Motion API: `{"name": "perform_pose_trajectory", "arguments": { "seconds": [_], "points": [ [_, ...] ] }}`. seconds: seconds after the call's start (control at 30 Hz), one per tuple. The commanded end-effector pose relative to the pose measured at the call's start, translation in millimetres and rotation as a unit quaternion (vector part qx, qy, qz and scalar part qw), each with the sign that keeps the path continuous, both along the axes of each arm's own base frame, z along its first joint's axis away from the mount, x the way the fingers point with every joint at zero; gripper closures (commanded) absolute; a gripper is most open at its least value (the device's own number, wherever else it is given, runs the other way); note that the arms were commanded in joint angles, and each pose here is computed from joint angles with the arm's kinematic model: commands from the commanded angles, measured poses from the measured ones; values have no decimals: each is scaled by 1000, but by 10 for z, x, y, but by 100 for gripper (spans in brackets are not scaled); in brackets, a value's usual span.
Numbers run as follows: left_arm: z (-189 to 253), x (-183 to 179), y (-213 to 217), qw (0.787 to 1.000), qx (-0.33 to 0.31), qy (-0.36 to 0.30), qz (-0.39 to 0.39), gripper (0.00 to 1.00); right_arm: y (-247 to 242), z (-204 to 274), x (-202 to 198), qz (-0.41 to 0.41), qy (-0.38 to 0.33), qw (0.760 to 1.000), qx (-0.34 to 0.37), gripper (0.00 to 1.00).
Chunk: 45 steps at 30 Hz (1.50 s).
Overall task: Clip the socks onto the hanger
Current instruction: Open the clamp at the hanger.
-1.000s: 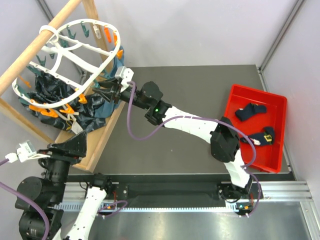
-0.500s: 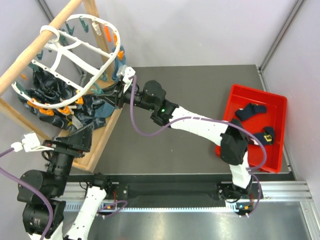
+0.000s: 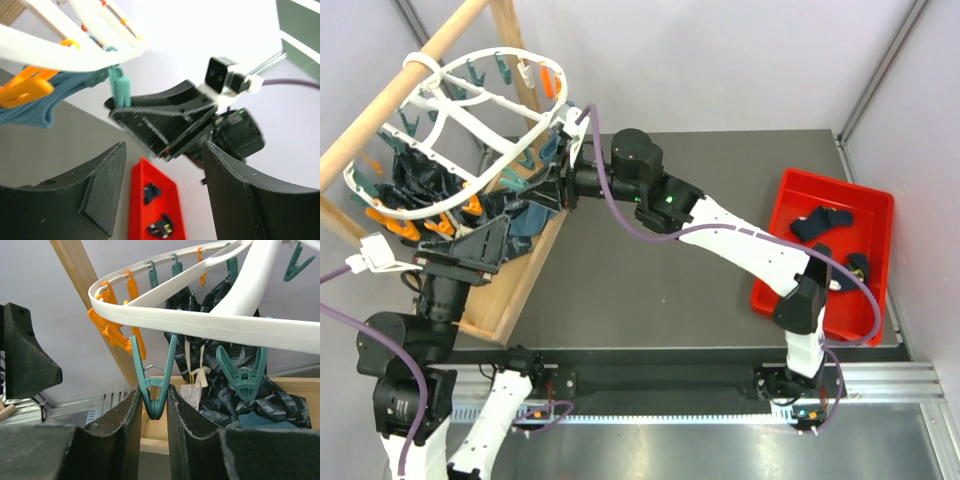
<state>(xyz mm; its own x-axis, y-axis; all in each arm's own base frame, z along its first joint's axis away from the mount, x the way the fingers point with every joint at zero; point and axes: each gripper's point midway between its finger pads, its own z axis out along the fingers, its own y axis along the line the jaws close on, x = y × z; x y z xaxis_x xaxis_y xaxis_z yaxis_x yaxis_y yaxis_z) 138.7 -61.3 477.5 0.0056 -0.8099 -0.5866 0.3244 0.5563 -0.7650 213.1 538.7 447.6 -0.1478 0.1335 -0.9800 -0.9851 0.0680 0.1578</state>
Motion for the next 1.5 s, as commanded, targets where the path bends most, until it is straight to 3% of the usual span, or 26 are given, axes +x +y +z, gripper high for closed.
{"name": "perform_pose_trajectory", "arguments": {
  "seconds": [0.0, 0.17, 0.4, 0.57, 0.77, 1.23, 1.47],
  "points": [
    [273, 122, 21, 996, -81, -26, -2, 33, -100, 100, -254, 48, 28, 998, -12, 100],
    [295, 251, 97, 994, -105, 33, 26, 45, -120, 129, -200, 27, -2, 1000, -8, 100],
    [119, 477, 16, 984, -73, 161, 29, 45, -109, 20, 100, -44, -82, 995, -21, 100],
    [-220, 703, 59, 960, -35, 270, 63, 48, -99, -30, 293, -88, -130, 987, -26, 100],
    [-300, 865, 179, 941, -10, 321, 107, 48, -156, -91, 522, -152, -172, 973, -21, 100],
    [-334, 1384, 67, 930, -17, 339, 139, 44, -198, -216, 792, -220, -221, 950, -30, 100],
    [-334, 1524, -307, 932, -3, 327, 156, 40, -222, -228, 870, -244, -235, 940, -34, 100]
  ]
}}
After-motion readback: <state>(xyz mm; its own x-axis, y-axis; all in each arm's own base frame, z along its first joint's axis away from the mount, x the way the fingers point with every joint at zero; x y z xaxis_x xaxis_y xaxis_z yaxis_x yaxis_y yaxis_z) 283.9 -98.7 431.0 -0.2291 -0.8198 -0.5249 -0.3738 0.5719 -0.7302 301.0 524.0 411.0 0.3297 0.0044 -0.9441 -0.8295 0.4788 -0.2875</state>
